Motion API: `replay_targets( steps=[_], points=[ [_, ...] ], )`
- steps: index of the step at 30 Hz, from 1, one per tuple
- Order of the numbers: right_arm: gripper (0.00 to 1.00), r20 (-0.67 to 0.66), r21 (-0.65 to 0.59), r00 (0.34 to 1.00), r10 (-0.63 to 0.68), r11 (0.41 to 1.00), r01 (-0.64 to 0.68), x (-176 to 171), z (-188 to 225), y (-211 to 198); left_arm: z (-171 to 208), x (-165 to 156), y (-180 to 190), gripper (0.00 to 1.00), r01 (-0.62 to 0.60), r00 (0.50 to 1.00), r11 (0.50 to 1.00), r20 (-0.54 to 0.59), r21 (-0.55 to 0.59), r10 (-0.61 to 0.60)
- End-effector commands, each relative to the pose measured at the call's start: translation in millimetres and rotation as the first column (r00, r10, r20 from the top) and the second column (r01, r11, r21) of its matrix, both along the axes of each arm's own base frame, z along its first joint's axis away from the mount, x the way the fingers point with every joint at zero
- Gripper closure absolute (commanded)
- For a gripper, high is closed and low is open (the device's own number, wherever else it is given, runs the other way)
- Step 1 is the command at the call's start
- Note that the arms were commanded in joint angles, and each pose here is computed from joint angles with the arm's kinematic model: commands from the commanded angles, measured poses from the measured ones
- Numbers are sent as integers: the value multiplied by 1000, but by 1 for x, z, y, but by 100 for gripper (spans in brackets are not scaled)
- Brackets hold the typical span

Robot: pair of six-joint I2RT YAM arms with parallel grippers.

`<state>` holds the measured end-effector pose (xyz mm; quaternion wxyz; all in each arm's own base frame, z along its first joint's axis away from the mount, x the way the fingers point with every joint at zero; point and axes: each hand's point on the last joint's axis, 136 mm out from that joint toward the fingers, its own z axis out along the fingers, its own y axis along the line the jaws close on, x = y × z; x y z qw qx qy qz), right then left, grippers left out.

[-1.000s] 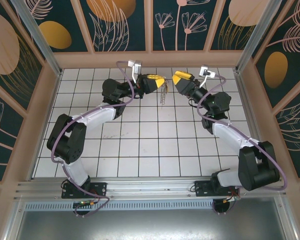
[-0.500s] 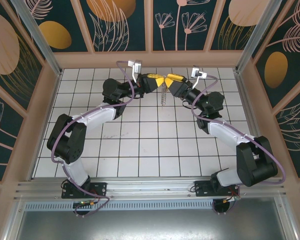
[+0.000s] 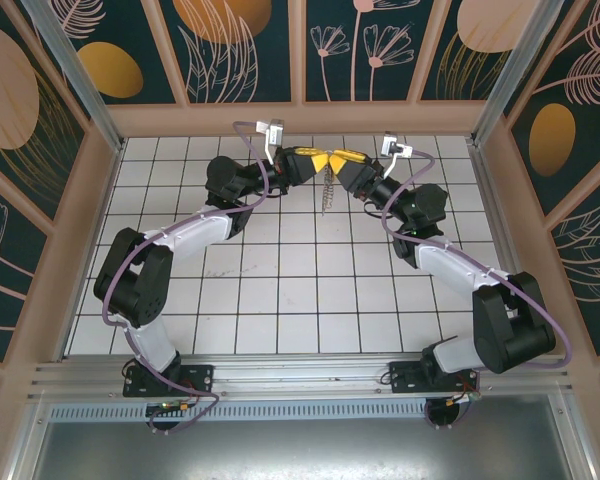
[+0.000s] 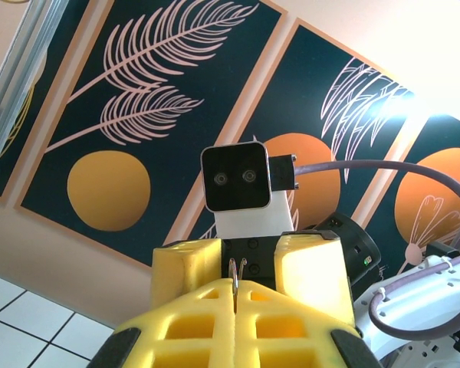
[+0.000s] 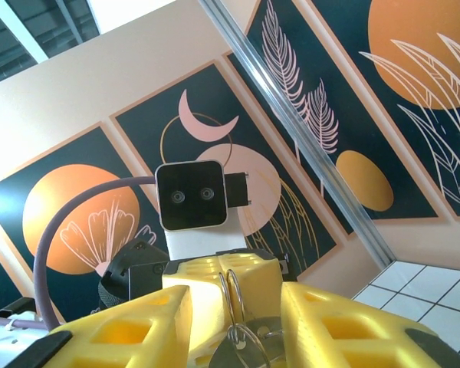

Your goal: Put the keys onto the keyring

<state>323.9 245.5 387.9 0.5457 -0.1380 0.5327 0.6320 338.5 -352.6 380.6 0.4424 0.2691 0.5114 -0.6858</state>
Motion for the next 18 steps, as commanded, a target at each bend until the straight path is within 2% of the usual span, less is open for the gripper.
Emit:
replay_targets(
  steps=[1, 10, 18],
  points=[
    [70, 64, 17, 998, 14, 1000, -15, -10, 11, 1, 23, -5, 7, 100, -24, 998, 999, 63, -43, 27],
    [99, 57, 9, 998, 18, 1000, -19, -9, 8, 2, 21, -2, 7, 100, -33, 998, 998, 55, -46, 35],
    [100, 58, -1, 998, 17, 1000, -17, -5, 8, 4, 21, 1, 6, 100, -42, 998, 998, 53, -39, 44]
  ],
)
